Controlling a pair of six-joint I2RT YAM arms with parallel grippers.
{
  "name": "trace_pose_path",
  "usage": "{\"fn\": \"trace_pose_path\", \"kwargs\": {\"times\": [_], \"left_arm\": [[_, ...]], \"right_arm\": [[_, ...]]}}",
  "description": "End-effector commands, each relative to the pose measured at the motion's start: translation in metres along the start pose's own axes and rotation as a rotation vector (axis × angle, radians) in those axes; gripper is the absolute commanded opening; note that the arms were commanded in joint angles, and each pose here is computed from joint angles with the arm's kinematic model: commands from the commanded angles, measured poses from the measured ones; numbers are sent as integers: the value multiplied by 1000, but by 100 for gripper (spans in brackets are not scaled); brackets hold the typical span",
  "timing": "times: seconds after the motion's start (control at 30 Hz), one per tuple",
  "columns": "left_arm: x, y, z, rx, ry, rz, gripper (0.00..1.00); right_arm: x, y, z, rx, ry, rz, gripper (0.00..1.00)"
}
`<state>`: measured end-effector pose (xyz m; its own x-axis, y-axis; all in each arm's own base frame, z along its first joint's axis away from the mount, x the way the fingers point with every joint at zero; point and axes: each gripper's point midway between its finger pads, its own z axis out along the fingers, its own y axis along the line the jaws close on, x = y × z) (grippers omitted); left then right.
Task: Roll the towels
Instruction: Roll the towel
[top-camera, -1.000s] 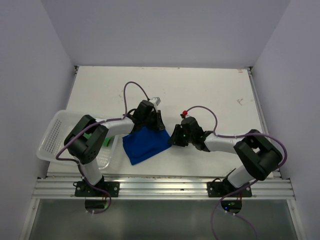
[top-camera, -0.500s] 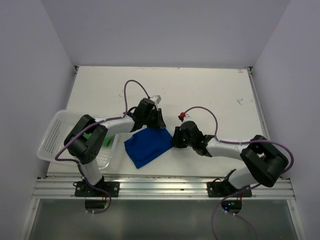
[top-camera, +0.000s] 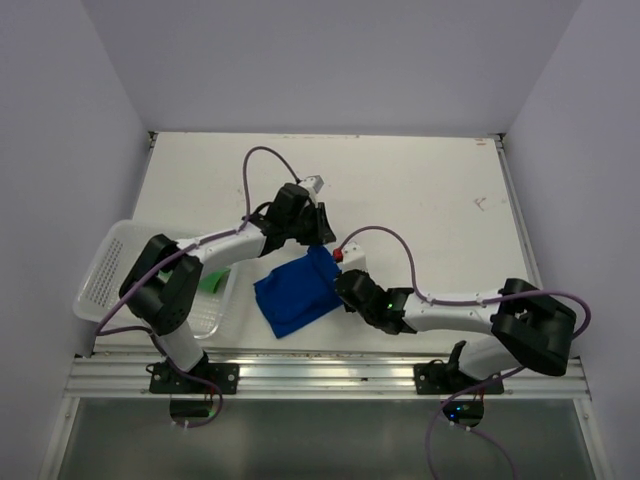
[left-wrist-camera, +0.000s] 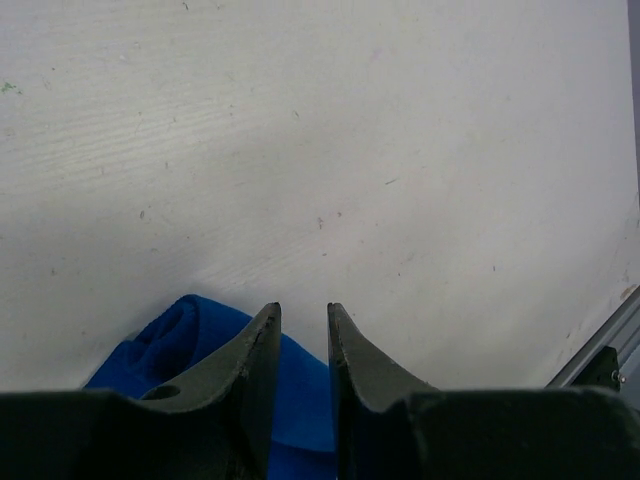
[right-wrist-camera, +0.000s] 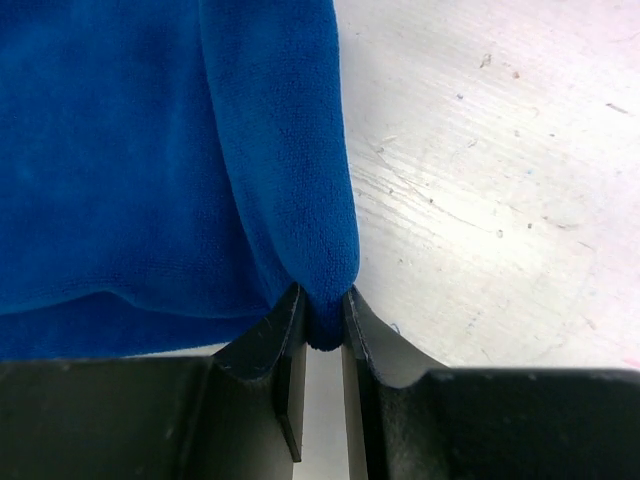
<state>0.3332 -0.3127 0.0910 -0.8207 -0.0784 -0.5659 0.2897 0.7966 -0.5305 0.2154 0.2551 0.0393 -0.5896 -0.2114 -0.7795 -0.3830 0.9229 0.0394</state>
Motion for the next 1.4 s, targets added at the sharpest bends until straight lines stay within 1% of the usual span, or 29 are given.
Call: {"fn": "trace_pose_path", "kwargs": {"times": [0.0, 0.07, 0.1, 0.17, 0.2, 0.37, 0.43, 0.5, 0.53, 0.57, 0.7, 0.83, 0.93, 1.13, 1.37], "left_arm": [[-22, -14, -19, 31, -67, -6, 29], [-22, -15, -21, 38, -71, -9, 29], [-20, -14, -20, 36, -68, -13, 29], [-19, -13, -20, 35, -68, -17, 29], [-19, -13, -21, 37, -69, -17, 29], [-18, -15, -22, 50, -71, -24, 29], [-15, -14, -22, 48, -65, -31, 29], [-12, -13, -23, 50, -60, -32, 29], [-17, -16, -22, 67, -84, -27, 29], [-16, -17, -23, 71, -81, -28, 29], [-11, -17, -24, 80, -73, -29, 29], [-5, -16, -28, 82, -72, -33, 29], [3, -17, -32, 97, -70, -40, 29], [30, -13, -31, 96, -30, -48, 29], [57, 9, -30, 29, 9, -72, 29]], "right_arm": [[-23, -13, -8, 173, -74, -128, 0], [-21, -10, -10, 201, -83, -178, 0], [-27, -13, -13, 249, -99, -194, 0], [-28, -9, -14, 277, -108, -224, 0], [-30, -14, -16, 318, -116, -249, 0], [-30, -17, -16, 421, -106, -350, 0], [-38, -17, -20, 469, -128, -384, 0], [-39, -7, -21, 484, -141, -455, 0], [-39, -4, -22, 493, -144, -486, 0], [-39, 1, -24, 504, -158, -521, 0], [-33, 23, -23, 507, -156, -635, 0], [-17, 38, -17, 511, -133, -740, 0], [-9, 43, -14, 511, -116, -771, 0], [-2, 42, -11, 516, -101, -773, 0], [2, 42, -9, 507, -91, -767, 0]]}}
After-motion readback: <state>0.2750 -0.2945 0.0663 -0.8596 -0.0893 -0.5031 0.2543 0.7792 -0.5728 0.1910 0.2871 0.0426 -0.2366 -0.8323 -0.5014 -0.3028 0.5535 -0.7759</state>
